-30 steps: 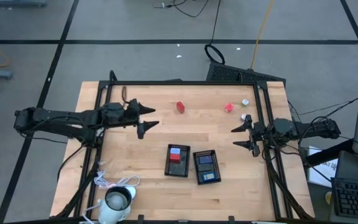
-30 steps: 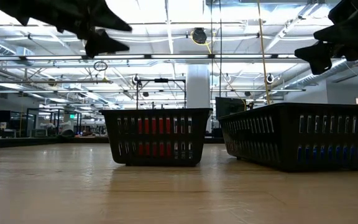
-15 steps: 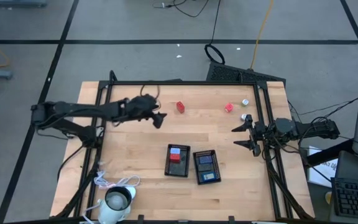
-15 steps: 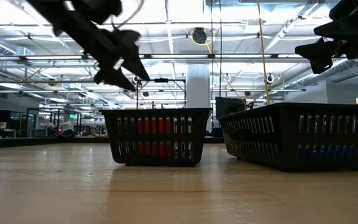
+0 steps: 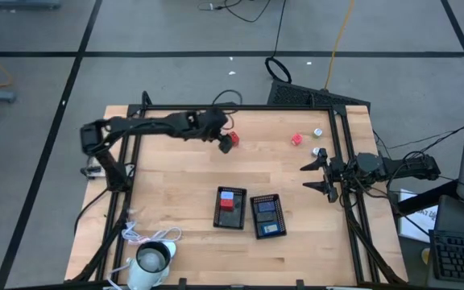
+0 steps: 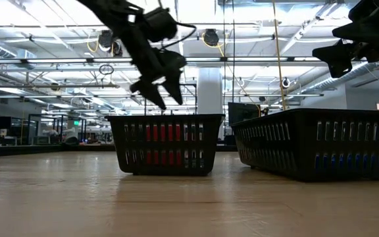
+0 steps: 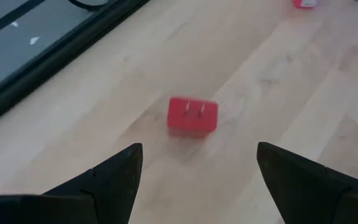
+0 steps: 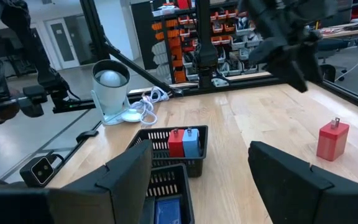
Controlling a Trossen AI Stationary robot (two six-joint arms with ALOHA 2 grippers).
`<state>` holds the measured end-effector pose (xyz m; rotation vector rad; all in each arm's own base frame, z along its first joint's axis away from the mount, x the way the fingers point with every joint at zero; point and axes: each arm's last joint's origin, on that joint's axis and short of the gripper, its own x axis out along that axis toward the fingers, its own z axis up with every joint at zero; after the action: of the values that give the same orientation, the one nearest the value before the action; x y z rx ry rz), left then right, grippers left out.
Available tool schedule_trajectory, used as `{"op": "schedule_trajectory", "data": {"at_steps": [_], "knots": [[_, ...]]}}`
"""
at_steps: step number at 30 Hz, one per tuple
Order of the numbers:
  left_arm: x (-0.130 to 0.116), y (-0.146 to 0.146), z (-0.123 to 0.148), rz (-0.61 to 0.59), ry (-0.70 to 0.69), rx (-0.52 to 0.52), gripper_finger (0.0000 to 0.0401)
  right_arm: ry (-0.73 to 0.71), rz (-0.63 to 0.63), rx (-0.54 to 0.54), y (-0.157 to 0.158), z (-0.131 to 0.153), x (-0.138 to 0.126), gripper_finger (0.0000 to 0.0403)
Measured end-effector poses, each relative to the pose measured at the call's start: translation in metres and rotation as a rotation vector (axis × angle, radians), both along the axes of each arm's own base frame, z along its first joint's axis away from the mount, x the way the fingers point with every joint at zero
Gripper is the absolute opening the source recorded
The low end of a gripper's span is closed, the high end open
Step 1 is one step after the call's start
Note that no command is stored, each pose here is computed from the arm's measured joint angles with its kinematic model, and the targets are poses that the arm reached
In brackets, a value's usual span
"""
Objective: Pick & Place Office items
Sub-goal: Put the red charger adapter into the left black basket
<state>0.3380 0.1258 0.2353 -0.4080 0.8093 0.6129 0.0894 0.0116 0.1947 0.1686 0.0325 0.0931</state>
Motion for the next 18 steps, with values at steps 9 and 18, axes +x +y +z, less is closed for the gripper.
{"op": "schedule_trajectory", "data": {"at_steps": [9, 18], "knots": [[0.035, 0.032, 0.015, 0.007, 0.157, -0.018, 0.0319, 0.000, 0.000, 0.000, 0.000, 0.000, 0.000, 0.0254], [0.049, 0.046, -0.009, 0.033, 0.166, -0.067, 0.0319, 0.000, 0.000, 0.000, 0.000, 0.000, 0.000, 0.0254]]}}
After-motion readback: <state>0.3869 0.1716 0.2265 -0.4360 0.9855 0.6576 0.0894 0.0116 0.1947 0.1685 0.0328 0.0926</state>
